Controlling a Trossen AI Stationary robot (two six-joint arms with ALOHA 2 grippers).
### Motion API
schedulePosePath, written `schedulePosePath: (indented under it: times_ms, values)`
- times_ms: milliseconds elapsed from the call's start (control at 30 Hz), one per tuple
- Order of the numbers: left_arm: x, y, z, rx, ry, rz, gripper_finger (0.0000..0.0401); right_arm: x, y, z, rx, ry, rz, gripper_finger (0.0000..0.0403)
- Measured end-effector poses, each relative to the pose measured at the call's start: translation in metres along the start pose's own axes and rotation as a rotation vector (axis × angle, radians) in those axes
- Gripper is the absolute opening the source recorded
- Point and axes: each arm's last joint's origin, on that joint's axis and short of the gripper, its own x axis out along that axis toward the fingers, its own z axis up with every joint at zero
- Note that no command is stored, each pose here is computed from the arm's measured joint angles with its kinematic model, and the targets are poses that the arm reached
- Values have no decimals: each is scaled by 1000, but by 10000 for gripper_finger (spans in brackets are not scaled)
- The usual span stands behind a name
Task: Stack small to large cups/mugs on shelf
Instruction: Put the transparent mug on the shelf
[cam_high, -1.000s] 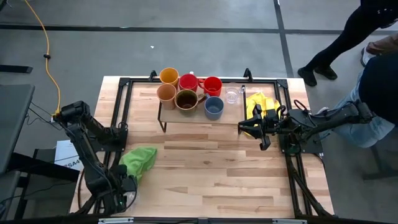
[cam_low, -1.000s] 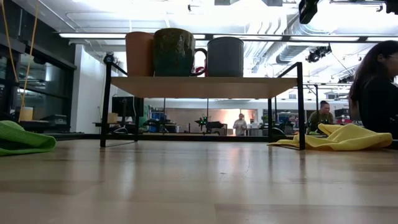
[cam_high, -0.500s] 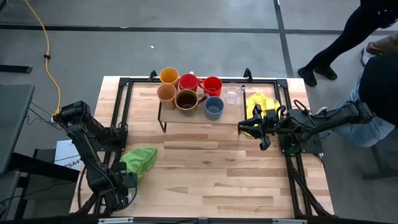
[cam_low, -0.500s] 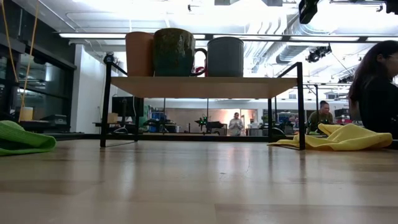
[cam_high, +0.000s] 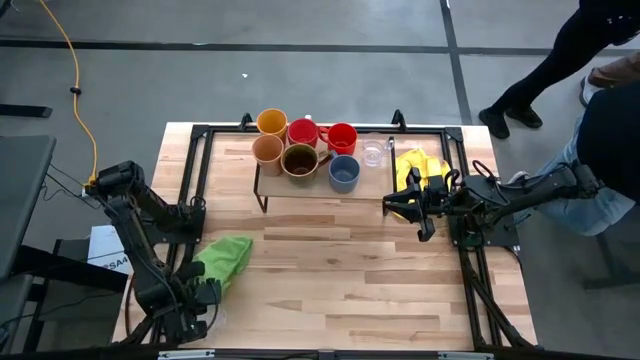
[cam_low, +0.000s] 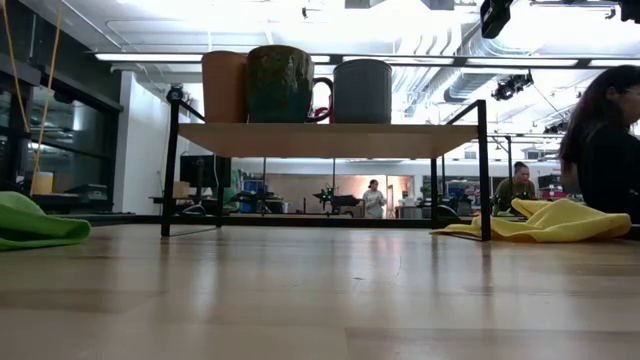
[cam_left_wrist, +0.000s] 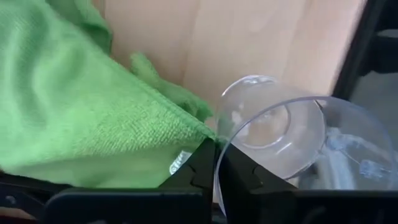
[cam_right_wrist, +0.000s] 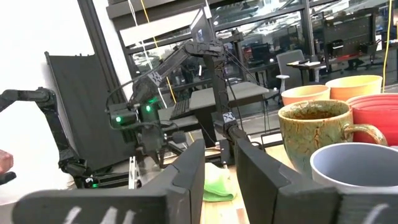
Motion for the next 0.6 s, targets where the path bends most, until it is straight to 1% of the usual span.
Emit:
schedulePosePath:
  times_ms: [167, 267, 333, 433, 600]
  values:
    - [-31, -2, 14, -3, -59, -75, 3, 0, 0, 0, 0, 1, -3, 81]
    - [-51, 3, 33, -12, -157, -121, 2, 0, 0, 0, -1, 0, -13, 81]
    - [-60, 9, 48, -9, -228, -129, 1, 0, -1, 0, 0, -2, -19, 81]
    - [-66, 21, 71, 10, -291, -105, 1, 0, -1, 0, 0, -2, -20, 81]
    - [-64, 36, 104, 71, -353, -72, 1, 0, -1, 0, 0, -2, -20, 81]
